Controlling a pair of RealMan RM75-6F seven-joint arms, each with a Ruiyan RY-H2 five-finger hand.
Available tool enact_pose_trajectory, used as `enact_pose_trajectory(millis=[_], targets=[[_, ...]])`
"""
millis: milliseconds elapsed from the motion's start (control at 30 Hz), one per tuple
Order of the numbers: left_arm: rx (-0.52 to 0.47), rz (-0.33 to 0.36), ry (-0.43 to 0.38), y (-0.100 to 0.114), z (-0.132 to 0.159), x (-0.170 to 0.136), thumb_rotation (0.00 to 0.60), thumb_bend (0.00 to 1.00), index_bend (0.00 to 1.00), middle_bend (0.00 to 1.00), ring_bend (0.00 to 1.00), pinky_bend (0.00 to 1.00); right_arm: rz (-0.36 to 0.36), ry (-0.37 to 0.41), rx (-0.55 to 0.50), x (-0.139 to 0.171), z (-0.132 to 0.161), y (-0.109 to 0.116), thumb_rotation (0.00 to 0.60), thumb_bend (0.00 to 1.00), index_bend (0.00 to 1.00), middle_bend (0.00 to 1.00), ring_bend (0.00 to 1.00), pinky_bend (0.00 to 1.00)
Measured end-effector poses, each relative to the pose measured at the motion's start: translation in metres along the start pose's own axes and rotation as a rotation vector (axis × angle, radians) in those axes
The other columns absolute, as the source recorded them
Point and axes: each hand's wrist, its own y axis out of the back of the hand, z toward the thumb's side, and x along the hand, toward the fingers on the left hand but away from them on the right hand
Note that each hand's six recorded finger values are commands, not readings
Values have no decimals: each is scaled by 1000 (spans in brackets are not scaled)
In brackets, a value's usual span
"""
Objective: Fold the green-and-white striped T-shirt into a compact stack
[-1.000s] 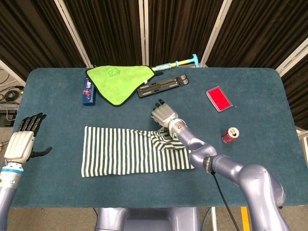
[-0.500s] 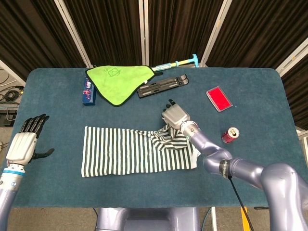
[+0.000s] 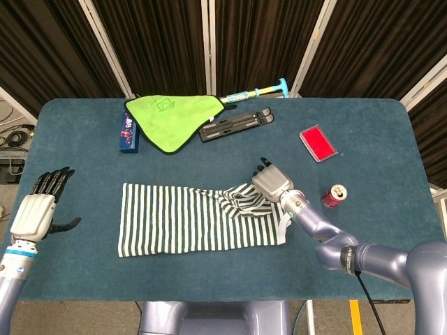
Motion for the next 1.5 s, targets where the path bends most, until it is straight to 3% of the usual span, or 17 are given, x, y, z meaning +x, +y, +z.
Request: enact_pose_trajectory(millis=[333, 933, 1167, 1300, 1500], targets=[[1, -2, -8, 0, 2, -2, 600, 205, 0, 0, 0, 0, -45, 8, 3, 17, 5, -9, 600, 1000, 498, 307, 196, 0], [0, -8, -14, -2, 4, -2, 600, 205, 0, 0, 0, 0, -69, 22, -39, 19, 17, -50, 600, 1000, 512, 266, 185, 0], [-1, -9, -14, -2, 4, -2, 600, 205, 0, 0, 0, 0, -118, 40, -42, 23, 18, -43, 600, 994, 510, 222, 136, 0], [-1, -8, -14, -2, 4, -3, 600, 205, 0, 0, 0, 0, -182, 49, -55, 33, 16, -28, 600, 883, 487, 205, 124, 0], [-4, -11, -10, -2, 2, -3, 600, 206, 0, 0, 0, 0, -300, 42, -76, 62, 4, -1, 600, 655, 220, 84, 60, 0]])
